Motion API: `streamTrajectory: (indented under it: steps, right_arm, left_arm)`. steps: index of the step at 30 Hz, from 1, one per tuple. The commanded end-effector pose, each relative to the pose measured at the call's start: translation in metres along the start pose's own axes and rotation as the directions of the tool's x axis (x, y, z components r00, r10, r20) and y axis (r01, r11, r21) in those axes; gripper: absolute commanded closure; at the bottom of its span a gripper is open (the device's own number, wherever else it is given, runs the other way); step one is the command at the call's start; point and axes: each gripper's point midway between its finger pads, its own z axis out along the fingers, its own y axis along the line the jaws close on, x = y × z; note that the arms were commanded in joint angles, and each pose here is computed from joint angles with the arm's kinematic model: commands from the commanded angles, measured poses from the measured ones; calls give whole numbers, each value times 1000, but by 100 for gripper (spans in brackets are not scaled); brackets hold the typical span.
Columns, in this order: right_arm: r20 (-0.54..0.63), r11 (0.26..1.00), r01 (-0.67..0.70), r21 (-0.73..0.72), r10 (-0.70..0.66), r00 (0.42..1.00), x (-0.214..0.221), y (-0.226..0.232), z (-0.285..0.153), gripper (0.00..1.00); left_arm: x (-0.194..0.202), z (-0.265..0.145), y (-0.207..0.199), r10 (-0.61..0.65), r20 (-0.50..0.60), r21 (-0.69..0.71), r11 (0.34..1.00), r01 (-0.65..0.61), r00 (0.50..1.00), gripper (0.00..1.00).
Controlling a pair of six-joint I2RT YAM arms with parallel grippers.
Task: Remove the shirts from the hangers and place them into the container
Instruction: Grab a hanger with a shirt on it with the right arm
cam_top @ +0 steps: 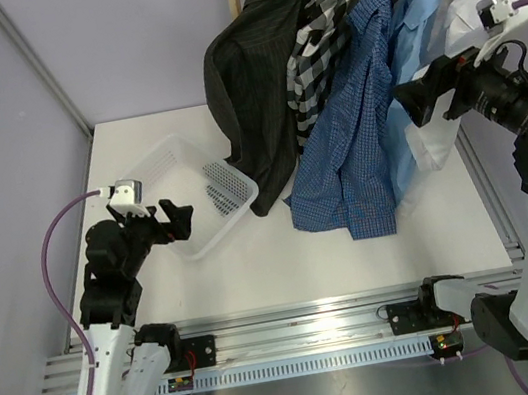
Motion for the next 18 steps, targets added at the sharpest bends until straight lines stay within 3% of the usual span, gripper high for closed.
streamTrajectory:
  steps: [1, 4, 8, 9, 11, 12, 14, 15, 18]
  right_arm:
    - [-8, 959, 66, -275, -71, 997, 9, 59, -33, 1]
    - [-100, 862, 5, -508, -65, 993, 51, 100, -56, 0]
    - [-190, 893, 28, -450, -126, 974, 98, 89, -65, 0]
    - [-253, 930, 25, -366, -125, 959, 117, 71, -59, 1]
    - [-264, 963, 77, -260, -147, 953, 130, 53, -62, 1]
    - [-337, 986, 81, -149, -128, 933, 152, 29, -57, 0]
    - [-353, 991, 131, 16, -117, 928, 163, -2, -57, 1]
    - [-408, 968, 180, 175, -95, 908, 179, -37, -57, 1]
    - [-495, 876, 270, 400, -41, 868, 208, -84, -76, 1]
  left_arm:
    - [-13, 0, -2, 28, 50, 9, 1000, -29, 998, 1]
    - [-13, 0, -2, 27, 47, 7, 1000, -28, 999, 1]
    - [-12, 1, -3, 27, 43, 12, 1000, -27, 999, 1]
    - [-12, 1, -3, 25, 43, 12, 1000, -26, 999, 1]
    - [-12, 1, -3, 25, 42, 12, 1000, -26, 999, 1]
    - [-11, 2, -3, 25, 40, 12, 1000, -25, 999, 1]
    - [-11, 2, -2, 24, 37, 11, 1000, -25, 999, 1]
    - [-10, 2, -3, 26, 35, 13, 1000, -26, 999, 1]
    - [-9, 3, -2, 25, 31, 13, 1000, -25, 999, 1]
